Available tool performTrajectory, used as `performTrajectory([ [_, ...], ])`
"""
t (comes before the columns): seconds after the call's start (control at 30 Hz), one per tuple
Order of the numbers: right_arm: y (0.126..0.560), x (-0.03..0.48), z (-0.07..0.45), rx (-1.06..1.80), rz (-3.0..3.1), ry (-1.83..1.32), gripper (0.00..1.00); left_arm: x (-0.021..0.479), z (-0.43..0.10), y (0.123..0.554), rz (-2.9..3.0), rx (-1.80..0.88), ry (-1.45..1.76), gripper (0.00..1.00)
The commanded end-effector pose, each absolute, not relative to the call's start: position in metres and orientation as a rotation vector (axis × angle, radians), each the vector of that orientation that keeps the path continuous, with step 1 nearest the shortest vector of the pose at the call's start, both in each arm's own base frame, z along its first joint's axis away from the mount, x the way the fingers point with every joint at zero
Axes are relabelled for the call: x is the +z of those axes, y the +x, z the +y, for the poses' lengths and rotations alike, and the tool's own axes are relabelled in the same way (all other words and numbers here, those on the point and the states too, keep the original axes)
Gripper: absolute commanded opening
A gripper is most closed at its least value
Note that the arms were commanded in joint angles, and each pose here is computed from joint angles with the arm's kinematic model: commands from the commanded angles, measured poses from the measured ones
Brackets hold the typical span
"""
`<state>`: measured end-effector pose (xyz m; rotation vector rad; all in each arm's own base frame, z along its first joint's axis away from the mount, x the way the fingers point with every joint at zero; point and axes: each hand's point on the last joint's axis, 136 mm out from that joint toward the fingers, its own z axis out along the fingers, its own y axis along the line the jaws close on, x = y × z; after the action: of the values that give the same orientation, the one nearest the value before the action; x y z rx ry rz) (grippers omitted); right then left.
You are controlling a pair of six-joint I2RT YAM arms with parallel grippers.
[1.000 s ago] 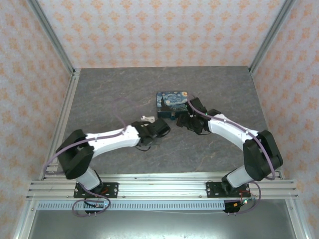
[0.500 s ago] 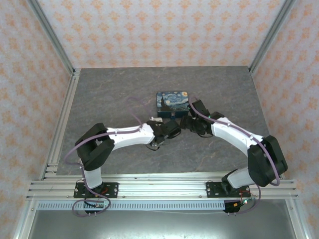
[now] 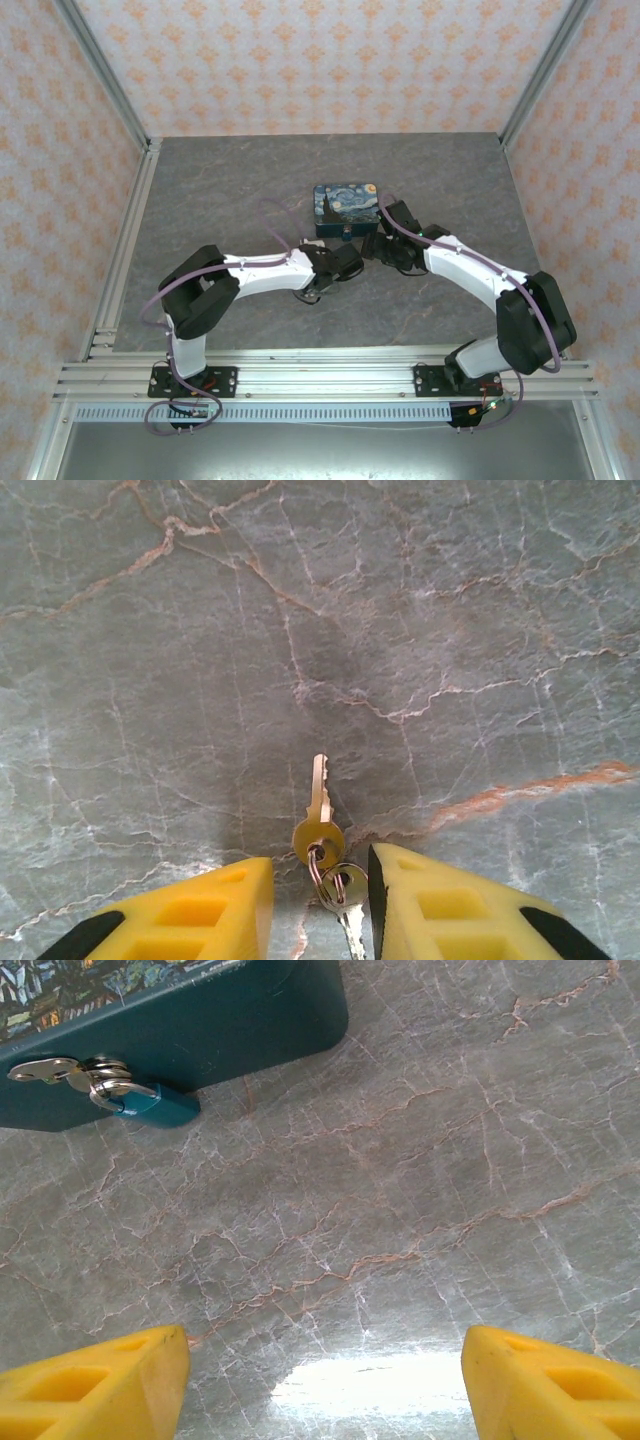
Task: Unlock a padlock with a key
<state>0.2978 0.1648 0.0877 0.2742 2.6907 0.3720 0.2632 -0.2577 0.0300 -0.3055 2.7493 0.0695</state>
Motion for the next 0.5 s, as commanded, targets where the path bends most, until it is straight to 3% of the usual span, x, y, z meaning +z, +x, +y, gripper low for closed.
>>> performTrajectory([
  [0.0, 0.2974, 0.0829, 0.1592, 0.331, 2.697, 0.265, 0.73, 0.0211, -0.2546, 0.2596, 2.754, 0.078, -0.344, 0.30],
  [0.47, 0.2990, 0.0876, 0.1603, 0.337, 2.692, 0.266, 0.73, 0.0145, -0.2491, 0.2583, 2.762, 0.117, -0.275, 0.18],
])
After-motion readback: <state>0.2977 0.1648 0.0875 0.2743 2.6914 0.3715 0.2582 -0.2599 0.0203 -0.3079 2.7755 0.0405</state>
